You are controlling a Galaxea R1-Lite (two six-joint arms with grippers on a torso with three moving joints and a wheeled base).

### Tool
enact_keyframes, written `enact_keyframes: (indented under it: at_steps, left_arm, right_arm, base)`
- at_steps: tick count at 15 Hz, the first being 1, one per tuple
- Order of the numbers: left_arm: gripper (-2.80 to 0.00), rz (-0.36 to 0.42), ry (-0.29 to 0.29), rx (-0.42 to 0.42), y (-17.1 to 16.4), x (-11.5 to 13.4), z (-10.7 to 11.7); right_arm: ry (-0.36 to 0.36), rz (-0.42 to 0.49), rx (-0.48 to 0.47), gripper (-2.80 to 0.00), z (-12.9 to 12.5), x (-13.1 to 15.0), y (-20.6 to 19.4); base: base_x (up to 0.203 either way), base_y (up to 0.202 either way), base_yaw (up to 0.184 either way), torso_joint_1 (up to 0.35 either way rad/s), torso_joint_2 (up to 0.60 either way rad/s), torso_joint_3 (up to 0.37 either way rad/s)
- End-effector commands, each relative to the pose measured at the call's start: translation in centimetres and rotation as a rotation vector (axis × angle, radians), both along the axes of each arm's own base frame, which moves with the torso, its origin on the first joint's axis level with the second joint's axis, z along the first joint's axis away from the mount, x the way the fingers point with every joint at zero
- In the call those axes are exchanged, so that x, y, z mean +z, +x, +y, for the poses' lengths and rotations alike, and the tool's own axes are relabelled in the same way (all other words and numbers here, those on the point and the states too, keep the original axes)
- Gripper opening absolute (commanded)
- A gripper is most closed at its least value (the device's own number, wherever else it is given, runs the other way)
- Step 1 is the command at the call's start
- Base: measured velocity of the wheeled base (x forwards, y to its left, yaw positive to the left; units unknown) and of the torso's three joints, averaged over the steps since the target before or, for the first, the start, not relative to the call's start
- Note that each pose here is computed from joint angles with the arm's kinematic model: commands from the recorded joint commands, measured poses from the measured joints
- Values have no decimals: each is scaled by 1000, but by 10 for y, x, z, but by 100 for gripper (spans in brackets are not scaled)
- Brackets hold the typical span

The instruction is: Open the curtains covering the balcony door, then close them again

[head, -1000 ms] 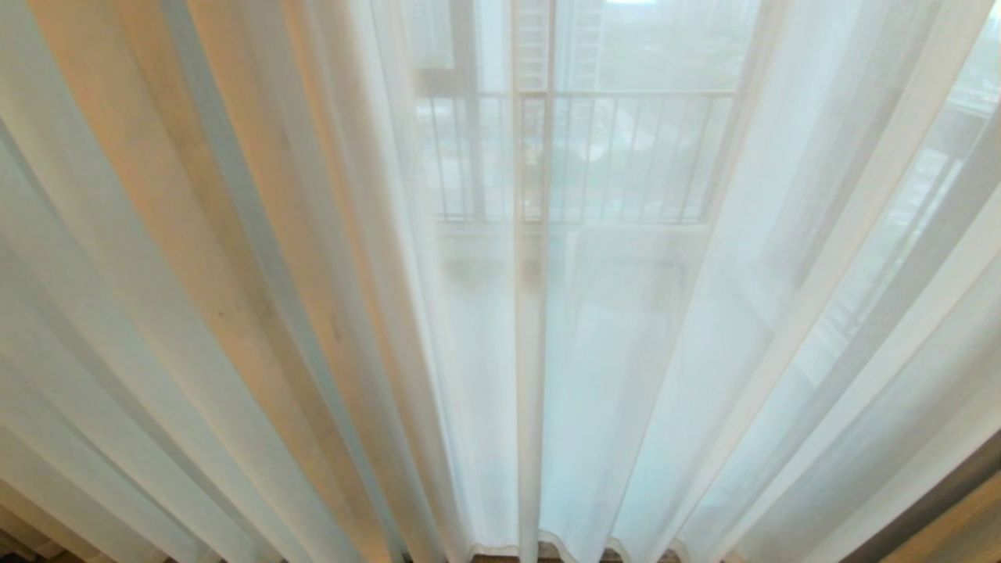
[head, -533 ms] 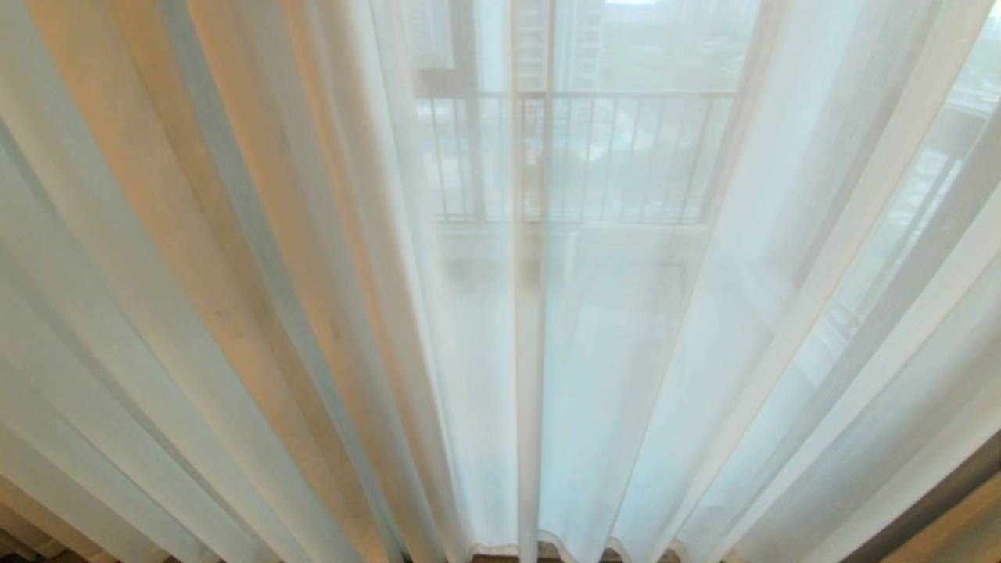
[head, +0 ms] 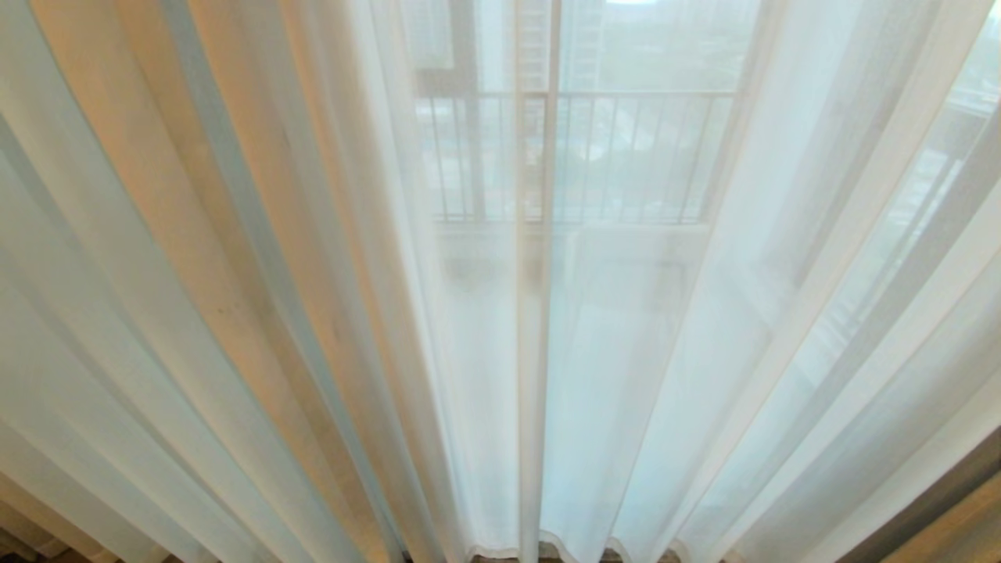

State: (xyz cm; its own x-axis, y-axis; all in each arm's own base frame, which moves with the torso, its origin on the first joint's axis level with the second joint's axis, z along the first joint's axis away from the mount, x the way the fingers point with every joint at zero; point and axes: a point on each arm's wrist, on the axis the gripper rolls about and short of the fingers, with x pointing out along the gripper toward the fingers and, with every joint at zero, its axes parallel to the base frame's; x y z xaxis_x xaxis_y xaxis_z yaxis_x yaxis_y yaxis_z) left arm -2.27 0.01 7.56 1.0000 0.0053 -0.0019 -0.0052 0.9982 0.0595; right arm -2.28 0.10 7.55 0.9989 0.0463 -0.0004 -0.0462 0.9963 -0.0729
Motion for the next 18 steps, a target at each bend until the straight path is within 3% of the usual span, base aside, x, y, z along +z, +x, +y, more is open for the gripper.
enact_keyframes:
  at_steps: [1, 18]
  left_arm:
    - [-280, 1, 0, 1, 0, 0, 0]
    - [-280, 0, -1, 1, 0, 0, 0]
  right_arm:
    - [-1, 0, 1, -280, 0, 0, 0]
    - [-2, -1, 1, -280, 0, 0, 0]
  base:
    - [0, 0, 0, 0, 0, 0]
    - [0, 0, 0, 0, 0, 0]
